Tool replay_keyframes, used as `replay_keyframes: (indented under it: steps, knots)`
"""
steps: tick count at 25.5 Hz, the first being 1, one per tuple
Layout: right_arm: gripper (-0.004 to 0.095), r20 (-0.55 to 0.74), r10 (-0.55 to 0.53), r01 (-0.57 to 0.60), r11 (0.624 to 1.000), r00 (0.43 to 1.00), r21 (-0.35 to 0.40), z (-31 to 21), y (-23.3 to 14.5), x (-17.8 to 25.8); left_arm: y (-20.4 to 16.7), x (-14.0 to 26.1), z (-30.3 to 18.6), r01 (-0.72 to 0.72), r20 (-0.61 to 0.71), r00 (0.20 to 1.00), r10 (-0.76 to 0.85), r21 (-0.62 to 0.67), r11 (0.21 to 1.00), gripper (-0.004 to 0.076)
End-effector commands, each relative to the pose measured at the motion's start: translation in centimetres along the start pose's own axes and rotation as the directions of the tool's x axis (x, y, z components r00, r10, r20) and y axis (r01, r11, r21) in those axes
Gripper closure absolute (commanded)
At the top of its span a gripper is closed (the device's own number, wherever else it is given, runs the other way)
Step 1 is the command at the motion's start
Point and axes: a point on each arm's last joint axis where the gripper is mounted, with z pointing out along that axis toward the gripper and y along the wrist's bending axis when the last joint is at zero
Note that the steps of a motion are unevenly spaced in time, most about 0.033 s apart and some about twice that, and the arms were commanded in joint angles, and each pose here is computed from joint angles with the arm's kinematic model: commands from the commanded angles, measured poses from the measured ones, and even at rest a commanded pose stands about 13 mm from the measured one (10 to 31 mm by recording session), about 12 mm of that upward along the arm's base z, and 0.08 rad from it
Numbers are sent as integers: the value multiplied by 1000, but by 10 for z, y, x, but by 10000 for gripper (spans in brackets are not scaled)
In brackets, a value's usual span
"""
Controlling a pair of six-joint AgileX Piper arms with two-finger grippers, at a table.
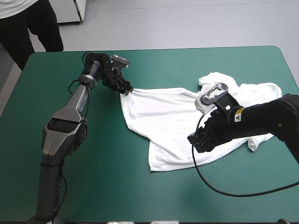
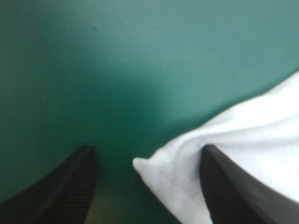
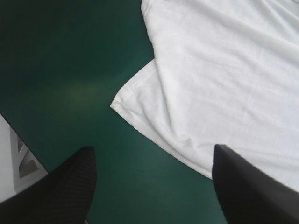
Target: Fold the cloth
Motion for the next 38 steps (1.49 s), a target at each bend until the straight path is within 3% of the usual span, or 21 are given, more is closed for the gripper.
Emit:
replay_keyframes:
  steps: [1,5,9,11,16,23,38]
  knots:
    - [260,41,-18,19,1000,999,-19,-10,6,-3,-13,-13,-20,-21,93,996,16,52,998,443]
    - [260,39,-42,43,999,998,-13,-10,5,-3,-31,-12,3,-36,49,998,31,111,993,597]
    - [260,-22,-238,237,971,971,-41,8,5,8,-40,-9,11,-42,2,999,42,144,989,733]
    - [260,-45,-350,345,935,936,-85,20,11,11,-41,-8,11,-39,-14,999,42,150,988,734]
    - [260,22,-419,419,901,908,-115,46,31,-3,-43,-7,11,-35,-18,999,39,171,985,734]
    - [265,-87,-584,565,807,807,-172,117,63,-8,-43,-8,11,-63,-9,998,66,172,983,734]
    - [291,-226,-623,580,781,749,-231,211,64,-1,-42,-11,11,-112,33,994,108,165,980,734]
